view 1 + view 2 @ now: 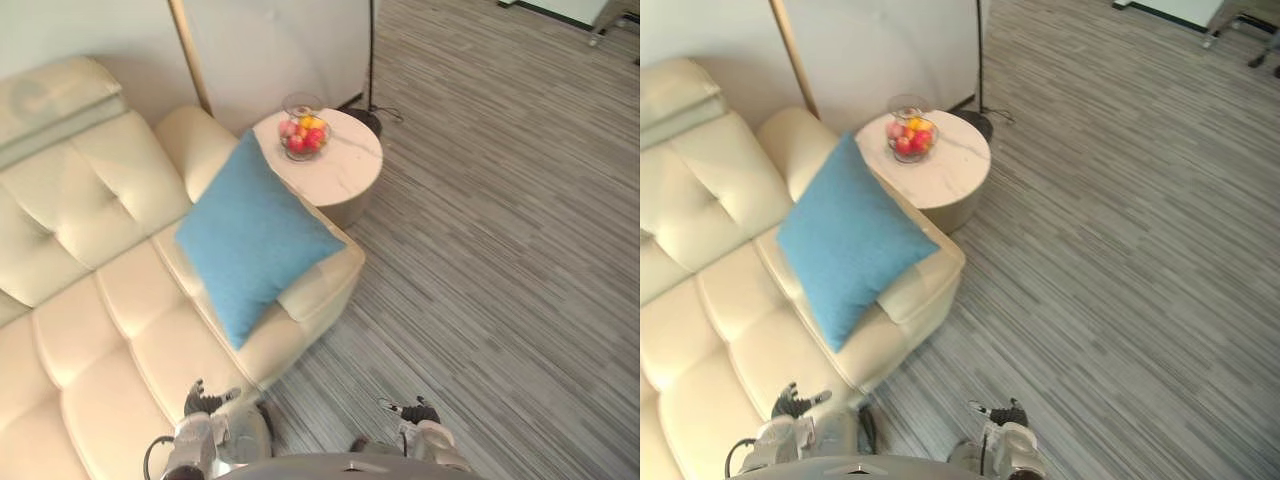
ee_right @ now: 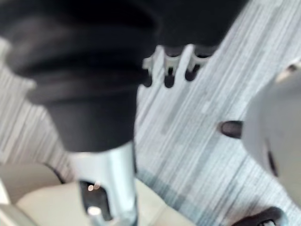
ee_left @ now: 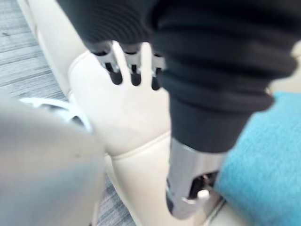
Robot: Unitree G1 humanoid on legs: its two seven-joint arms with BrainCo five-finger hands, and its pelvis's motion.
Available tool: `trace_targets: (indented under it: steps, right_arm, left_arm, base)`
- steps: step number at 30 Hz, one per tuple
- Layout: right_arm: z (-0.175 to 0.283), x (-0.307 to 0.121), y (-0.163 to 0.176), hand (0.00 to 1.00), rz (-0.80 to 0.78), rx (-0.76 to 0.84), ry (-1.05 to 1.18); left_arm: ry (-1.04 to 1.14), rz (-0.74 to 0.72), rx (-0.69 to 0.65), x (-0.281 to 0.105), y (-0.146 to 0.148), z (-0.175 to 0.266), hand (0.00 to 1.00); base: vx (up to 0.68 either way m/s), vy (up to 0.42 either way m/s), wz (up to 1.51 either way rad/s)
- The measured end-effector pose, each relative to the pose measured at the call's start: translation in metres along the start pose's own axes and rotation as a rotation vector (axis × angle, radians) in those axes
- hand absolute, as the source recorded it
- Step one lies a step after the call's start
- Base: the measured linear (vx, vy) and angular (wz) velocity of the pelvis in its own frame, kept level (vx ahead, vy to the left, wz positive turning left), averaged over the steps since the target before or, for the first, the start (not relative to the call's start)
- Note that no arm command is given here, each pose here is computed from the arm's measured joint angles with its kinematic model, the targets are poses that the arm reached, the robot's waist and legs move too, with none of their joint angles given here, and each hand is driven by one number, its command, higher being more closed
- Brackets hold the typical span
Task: Pick up cushions and gather them together orderly.
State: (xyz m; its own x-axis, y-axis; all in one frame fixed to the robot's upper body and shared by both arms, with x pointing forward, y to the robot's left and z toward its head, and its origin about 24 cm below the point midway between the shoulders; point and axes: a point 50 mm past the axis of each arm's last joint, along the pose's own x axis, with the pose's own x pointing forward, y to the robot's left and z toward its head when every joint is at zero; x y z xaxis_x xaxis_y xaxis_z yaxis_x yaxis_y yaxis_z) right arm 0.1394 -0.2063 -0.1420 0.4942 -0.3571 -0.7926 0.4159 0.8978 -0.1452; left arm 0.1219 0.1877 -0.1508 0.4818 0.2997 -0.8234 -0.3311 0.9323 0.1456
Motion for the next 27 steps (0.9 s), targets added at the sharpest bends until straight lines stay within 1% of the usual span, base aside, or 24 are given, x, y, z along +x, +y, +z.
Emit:
trace_targets:
  steps: [2,6,9,14,20,24,27]
  right_arm:
    - [0.002,0.001,0.012,0.00,0.028,0.003,0.010]
    - [-0.013,-0.005,0.014,0.00,0.039,-0.004,0.039]
    - [-0.016,-0.006,0.011,0.00,0.033,-0.003,0.039]
    - [-0.022,-0.007,0.008,0.00,0.027,-0.002,0.053]
    - [-0.024,-0.005,-0.009,0.00,-0.011,-0.025,0.062]
    - [-0.024,-0.006,-0.006,0.00,-0.004,-0.020,0.063]
    - [-0.015,-0.006,-0.006,0.00,-0.008,-0.007,0.025]
  left_arm:
    - [-0.014,0.013,0.013,0.002,0.007,0.004,0.00]
    - [0.006,0.024,0.038,0.002,0.013,-0.001,0.00]
    - [0.014,0.035,0.019,0.002,0.015,-0.003,0.00]
    - [0.017,0.044,-0.006,0.002,0.016,-0.003,0.00]
    - [0.090,0.033,-0.092,-0.006,0.001,-0.025,0.00]
    - [0.099,0.041,-0.089,-0.006,0.005,-0.027,0.00]
    - [0.094,0.053,-0.075,-0.004,0.011,-0.025,0.00]
  base:
    - [0.08,0.171,0.25]
    - [0.05,0.092,0.73]
    - [0.05,-0.023,0.91]
    - [0.07,-0.151,0.84]
    - [0.20,-0.206,0.31]
    - [0.13,-0.085,0.06]
    - [0.05,0.024,-0.01]
